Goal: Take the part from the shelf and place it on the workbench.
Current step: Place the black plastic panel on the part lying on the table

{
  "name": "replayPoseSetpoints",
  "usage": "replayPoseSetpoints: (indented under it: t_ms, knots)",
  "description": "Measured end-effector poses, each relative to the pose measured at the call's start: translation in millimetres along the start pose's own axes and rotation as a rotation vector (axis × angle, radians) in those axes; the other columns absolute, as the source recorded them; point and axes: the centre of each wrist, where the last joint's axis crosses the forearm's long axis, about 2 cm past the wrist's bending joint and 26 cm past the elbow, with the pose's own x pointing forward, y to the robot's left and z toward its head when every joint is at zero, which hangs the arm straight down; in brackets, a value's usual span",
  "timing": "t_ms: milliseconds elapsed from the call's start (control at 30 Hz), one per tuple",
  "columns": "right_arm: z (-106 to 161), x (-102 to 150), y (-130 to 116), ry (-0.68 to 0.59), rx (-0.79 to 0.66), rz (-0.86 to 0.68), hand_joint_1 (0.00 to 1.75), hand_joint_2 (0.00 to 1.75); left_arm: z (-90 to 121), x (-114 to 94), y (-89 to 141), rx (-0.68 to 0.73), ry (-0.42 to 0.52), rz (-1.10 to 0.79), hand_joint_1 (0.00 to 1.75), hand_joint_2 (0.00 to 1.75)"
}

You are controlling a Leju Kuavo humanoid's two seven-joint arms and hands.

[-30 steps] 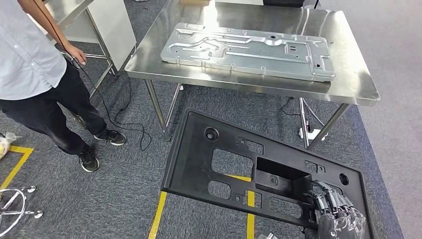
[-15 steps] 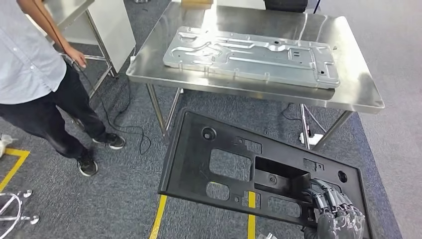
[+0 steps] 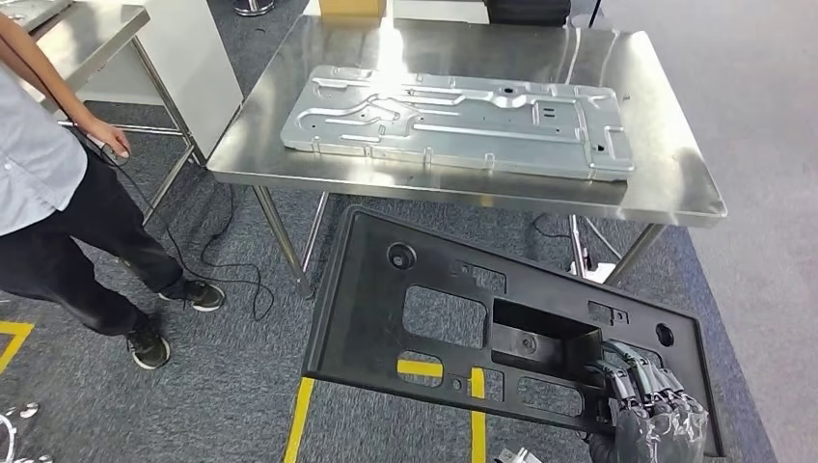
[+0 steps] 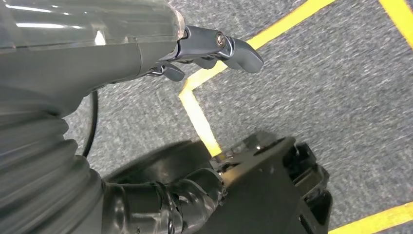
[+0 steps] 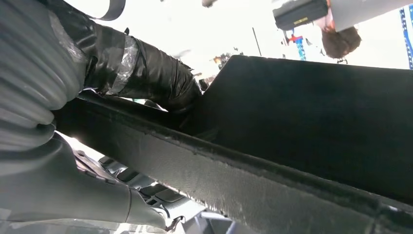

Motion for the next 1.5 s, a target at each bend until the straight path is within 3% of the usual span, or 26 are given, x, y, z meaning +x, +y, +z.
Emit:
replayPoseSetpoints:
  t_ms: [1500]
  knots:
    - [-47.6, -16.4, 15.8, -0.064, -0.087, 0.017, 1.75, 1.75, -2.2, 4.3, 1.6, -0.020, -0.012, -0.049, 0.00, 1.75]
